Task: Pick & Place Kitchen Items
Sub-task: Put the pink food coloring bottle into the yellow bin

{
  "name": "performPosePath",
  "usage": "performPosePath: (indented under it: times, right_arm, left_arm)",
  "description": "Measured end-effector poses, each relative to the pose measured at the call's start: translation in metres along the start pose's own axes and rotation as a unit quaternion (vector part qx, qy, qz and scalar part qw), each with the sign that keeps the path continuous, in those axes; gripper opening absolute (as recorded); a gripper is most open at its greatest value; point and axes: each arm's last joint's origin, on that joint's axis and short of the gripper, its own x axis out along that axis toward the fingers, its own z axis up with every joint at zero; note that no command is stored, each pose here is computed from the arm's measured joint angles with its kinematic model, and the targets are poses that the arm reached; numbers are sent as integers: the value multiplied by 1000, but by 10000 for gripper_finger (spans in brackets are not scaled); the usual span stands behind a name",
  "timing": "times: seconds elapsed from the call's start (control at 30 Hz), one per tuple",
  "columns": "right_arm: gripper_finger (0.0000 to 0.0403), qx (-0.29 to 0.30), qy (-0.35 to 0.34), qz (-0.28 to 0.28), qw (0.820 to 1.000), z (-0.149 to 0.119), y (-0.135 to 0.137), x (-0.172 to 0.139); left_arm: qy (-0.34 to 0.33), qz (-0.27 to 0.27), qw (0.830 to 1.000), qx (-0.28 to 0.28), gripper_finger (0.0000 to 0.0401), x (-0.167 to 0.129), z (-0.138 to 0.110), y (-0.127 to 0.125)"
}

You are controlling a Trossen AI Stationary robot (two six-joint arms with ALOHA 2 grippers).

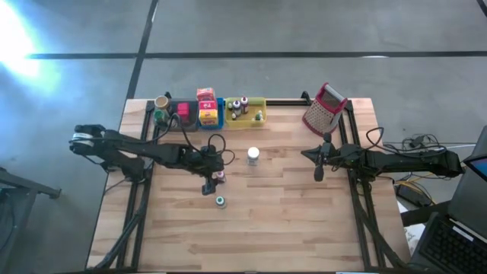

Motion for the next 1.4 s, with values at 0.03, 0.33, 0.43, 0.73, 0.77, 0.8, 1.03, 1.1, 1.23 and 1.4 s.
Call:
performPosePath:
  times: [0.03, 0.33, 0.43, 0.73, 0.77, 0.8, 1.03, 1.1, 1.23, 1.4]
  right_arm:
    - [8, 0, 0, 0, 1000, 0, 0, 0]
    - [8, 0, 0, 0, 1000, 0, 0, 0]
    - [8, 0, 0, 0, 1000, 0, 0, 0]
    - [8, 0, 0, 0, 1000, 0, 0, 0]
    - [8, 0, 0, 0, 1000, 0, 0, 0]
    - [8, 0, 0, 0, 1000, 0, 0, 0]
    - [8, 0, 0, 0, 1000, 0, 0, 0]
    - [8, 0, 0, 0, 1000, 0, 0, 0]
    - [8, 0, 0, 0, 1000, 0, 0, 0]
    - [8, 0, 0, 0, 1000, 0, 0, 0]
  left_arm:
    - [2, 0, 1000, 0, 273, 0, 0, 0]
    - [10, 1, 1000, 0, 260, 0, -1, 0]
    - [10, 1, 1000, -1, 234, -1, -1, 0]
    - [11, -7, 1000, -9, 162, -1, -1, 0]
    - [11, -7, 1000, -9, 157, -1, -1, 0]
    - [10, -8, 1000, -9, 153, -1, -1, 0]
    - [8, -8, 1000, -9, 137, -1, 0, 0]
    - [8, -8, 1000, -9, 137, -1, 0, 0]
    - [9, -8, 1000, -9, 137, -1, -1, 0]
    - [9, -8, 1000, -9, 136, -1, -1, 0]
